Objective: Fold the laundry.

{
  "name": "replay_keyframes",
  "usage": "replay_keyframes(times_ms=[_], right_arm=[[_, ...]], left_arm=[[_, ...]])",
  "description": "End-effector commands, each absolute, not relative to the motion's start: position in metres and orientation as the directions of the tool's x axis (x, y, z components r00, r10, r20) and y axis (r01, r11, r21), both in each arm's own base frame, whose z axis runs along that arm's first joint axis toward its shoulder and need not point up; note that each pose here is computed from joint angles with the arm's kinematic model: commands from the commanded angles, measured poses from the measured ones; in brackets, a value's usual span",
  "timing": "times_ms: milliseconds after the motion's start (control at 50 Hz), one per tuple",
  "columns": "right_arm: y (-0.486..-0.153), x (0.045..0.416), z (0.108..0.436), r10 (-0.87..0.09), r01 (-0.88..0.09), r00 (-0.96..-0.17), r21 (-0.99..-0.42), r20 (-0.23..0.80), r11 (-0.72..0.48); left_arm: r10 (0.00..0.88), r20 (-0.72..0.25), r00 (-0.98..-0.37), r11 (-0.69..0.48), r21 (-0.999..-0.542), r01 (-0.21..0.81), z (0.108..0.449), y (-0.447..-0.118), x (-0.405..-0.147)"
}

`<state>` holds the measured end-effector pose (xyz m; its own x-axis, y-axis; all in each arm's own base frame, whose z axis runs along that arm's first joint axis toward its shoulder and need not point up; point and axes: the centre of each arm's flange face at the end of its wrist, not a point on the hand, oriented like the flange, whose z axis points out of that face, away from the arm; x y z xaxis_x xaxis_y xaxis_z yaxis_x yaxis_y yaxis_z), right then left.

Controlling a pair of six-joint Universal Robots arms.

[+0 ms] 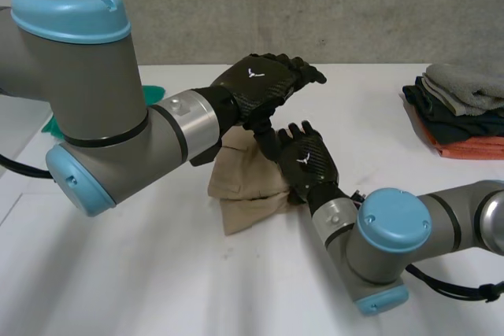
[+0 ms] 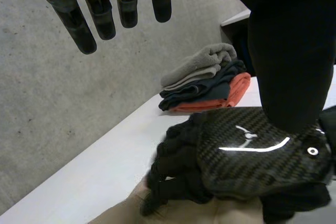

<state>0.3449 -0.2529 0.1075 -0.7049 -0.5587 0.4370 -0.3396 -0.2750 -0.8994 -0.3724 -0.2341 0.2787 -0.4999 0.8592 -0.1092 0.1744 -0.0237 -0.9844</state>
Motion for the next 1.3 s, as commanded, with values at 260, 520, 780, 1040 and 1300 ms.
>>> replay_keyframes(times_ms=[260,520,780,1040,1300], right_arm=[[-0.329,0.337,0.18,-0.487,-0.222,-0.808,-0.938,0.33,-0.268],[-0.439,0.249,0.297,-0.186,-0.189,-0.914,-0.785,0.36,-0.59],[-0.544,0.088,0.264,-0.156,-0.159,-0.936,-0.773,0.316,-0.614],[-0.56,-0.015,0.142,-0.371,-0.12,-0.883,-0.902,0.288,-0.415],[-0.544,-0.025,0.141,-0.465,-0.096,-0.842,-0.924,0.274,-0.37]], left_arm=[[0.815,-0.161,-0.556,-0.123,-0.987,0.105,0.314,-0.243,-0.36],[0.767,-0.195,-0.612,-0.215,-0.976,0.041,0.347,-0.248,-0.348],[0.773,-0.193,-0.605,-0.205,-0.977,0.049,0.342,-0.246,-0.35],[0.787,-0.179,-0.59,-0.173,-0.983,0.068,0.33,-0.239,-0.353],[0.789,-0.174,-0.59,-0.154,-0.984,0.086,0.321,-0.237,-0.354]])
